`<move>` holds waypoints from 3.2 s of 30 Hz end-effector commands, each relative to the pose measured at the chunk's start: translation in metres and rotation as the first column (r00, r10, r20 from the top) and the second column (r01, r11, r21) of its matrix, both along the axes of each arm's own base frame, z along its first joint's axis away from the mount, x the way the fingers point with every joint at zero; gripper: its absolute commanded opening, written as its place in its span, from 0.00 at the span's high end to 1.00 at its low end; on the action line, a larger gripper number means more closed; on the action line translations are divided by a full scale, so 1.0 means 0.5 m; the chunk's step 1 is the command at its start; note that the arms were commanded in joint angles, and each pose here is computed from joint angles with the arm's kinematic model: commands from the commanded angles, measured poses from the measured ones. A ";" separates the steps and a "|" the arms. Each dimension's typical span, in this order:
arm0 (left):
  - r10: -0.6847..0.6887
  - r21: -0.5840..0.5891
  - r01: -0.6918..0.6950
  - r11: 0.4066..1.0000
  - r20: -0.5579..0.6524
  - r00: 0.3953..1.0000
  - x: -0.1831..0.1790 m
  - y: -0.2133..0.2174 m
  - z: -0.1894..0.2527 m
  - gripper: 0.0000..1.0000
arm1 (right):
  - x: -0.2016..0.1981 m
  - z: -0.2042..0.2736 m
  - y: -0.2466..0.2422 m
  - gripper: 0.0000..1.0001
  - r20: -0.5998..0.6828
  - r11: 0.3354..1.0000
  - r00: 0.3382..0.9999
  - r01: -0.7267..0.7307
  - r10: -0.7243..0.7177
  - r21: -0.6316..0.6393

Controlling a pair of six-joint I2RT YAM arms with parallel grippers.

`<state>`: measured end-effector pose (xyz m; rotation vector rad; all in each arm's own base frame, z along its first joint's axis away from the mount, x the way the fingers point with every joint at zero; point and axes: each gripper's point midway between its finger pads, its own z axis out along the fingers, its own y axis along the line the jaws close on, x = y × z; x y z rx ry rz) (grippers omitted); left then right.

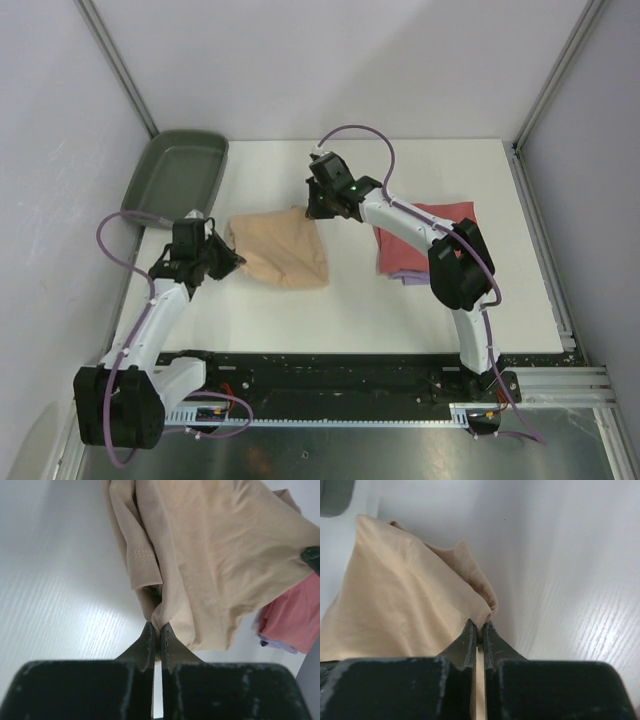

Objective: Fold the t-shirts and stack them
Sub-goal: Put the neatly folded tshirt into the corner of the board with both arms, then put the neatly folded tshirt into the corner of the board with the right arm

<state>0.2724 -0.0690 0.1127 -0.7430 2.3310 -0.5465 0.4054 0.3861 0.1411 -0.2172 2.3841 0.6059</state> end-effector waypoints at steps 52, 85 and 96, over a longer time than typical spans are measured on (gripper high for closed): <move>-0.623 -0.099 0.623 0.776 0.033 0.781 0.118 -0.764 0.066 1.00 | 0.067 0.172 -0.849 1.00 0.071 0.698 0.703 0.711 -0.707 -0.085; -0.554 0.010 0.553 0.833 0.004 0.833 0.088 -0.471 0.029 0.43 | 0.140 0.027 -0.429 0.33 -0.159 0.860 0.882 0.468 -0.443 0.204; -0.490 0.006 0.490 0.872 -0.009 0.872 0.073 -0.356 0.001 0.43 | 0.229 -0.071 -0.296 0.33 -0.184 0.847 0.899 0.436 -0.397 0.305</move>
